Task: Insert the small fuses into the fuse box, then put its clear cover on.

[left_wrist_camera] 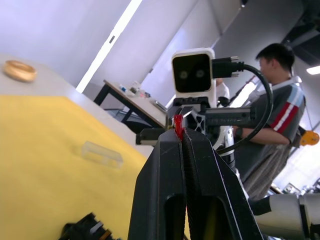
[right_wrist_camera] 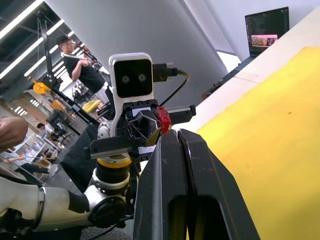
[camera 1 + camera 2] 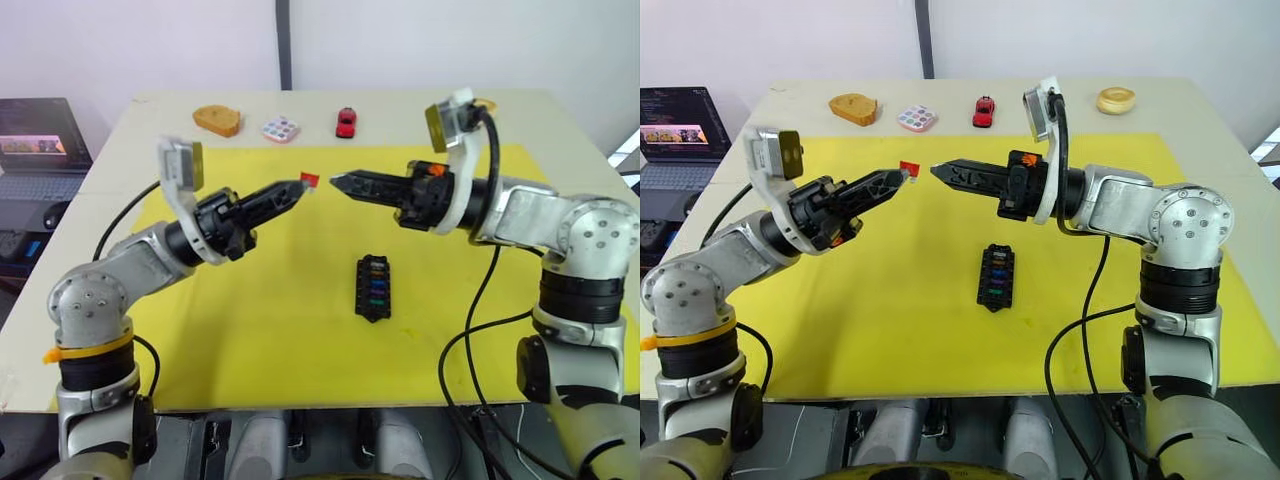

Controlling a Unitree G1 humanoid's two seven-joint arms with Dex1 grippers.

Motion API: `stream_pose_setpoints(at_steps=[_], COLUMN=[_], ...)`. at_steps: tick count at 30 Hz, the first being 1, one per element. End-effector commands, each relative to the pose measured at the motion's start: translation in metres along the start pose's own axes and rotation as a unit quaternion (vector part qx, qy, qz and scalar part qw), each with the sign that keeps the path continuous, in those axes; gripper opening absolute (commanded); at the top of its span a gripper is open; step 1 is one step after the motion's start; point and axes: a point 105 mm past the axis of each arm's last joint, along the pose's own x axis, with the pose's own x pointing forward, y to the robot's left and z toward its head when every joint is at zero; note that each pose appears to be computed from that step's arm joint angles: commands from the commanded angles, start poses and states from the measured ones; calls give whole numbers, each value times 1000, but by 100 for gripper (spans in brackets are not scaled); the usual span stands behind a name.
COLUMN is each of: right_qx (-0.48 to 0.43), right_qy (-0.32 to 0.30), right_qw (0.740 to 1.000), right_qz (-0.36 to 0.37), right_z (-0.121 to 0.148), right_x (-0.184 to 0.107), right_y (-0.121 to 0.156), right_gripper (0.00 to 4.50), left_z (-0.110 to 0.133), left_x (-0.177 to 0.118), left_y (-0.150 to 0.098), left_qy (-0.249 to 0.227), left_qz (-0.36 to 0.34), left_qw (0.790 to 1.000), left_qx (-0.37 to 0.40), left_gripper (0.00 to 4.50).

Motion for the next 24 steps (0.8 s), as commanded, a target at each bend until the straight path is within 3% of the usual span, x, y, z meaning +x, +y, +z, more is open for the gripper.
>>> stream_pose_setpoints(at_steps=[1, 4, 6, 24], right_qx=[-16, -13, -5, 9], right_qy=[-24, -28, -34, -26], right_qw=[999, 999, 999, 999], right_qz=[25, 26, 26, 28], right_z=[13, 13, 13, 7], right_x=[1, 2, 2, 5], right_y=[14, 16, 16, 16], right_gripper=[0, 86, 172, 172], left_z=[5, 6, 6, 6], left_x=[4, 4, 4, 9], left_y=[-8, -8, -8, -8], left_qy=[-6, -8, -8, -12], left_qz=[-20, -22, -24, -28], left_qw=[1000, 1000, 1000, 1000], left_qx=[11, 11, 10, 8], left_gripper=[2, 0, 0, 0])
